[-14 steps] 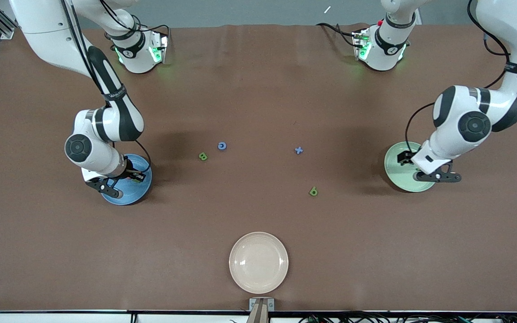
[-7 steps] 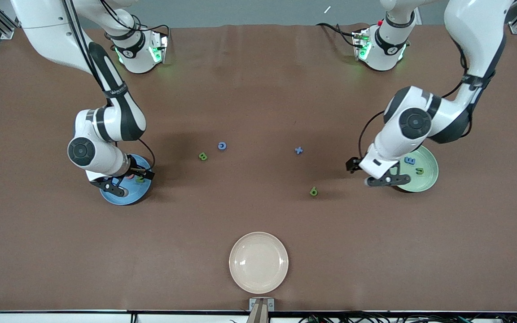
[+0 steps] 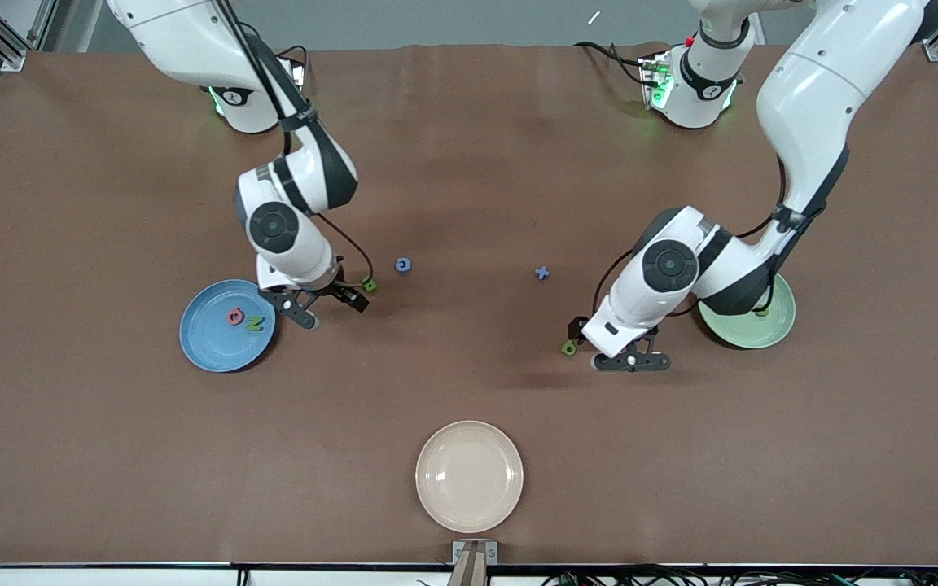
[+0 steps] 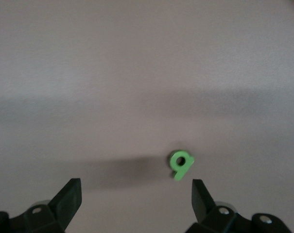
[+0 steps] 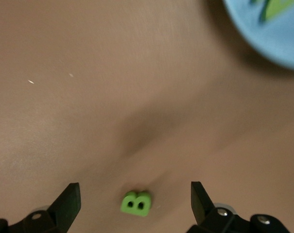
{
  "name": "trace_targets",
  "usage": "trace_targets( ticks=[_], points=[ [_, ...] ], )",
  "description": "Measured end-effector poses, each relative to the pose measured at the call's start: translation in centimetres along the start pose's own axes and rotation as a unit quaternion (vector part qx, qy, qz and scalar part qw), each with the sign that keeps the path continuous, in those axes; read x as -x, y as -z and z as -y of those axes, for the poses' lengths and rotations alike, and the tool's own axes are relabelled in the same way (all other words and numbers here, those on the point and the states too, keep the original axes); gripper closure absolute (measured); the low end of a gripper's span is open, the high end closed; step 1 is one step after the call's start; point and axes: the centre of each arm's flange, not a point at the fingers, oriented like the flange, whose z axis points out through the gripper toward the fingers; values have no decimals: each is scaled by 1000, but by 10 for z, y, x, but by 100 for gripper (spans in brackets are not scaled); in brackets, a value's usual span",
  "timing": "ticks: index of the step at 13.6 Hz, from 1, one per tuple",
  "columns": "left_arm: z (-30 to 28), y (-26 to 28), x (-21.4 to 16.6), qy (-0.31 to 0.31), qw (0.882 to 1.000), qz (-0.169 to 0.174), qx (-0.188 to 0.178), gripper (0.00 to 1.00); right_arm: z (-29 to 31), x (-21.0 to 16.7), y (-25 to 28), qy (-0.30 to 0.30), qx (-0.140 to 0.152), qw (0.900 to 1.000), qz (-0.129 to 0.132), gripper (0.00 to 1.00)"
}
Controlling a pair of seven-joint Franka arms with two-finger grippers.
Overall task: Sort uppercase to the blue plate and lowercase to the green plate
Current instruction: 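Grasp the green B with the right gripper while the left gripper reaches the g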
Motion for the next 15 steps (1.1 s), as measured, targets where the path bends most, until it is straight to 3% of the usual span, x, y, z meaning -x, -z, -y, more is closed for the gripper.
trace_targets(
  ticks=[5,11,12,15],
  points=[
    [-31,-39,-5,-65,997,-17,-31,5,2,12,-34,-80,-8,997,-7,0],
    [-41,-45,0,-109,993,-13,-31,15,0,35,-48,-78,-15,997,-10,3],
    [-43,-47,2,-114,993,-11,-31,21,-2,38,-50,-76,-17,997,-11,8],
    [-45,-56,8,-124,992,-2,-32,25,-4,46,-53,-72,-18,997,-12,14]
  ],
)
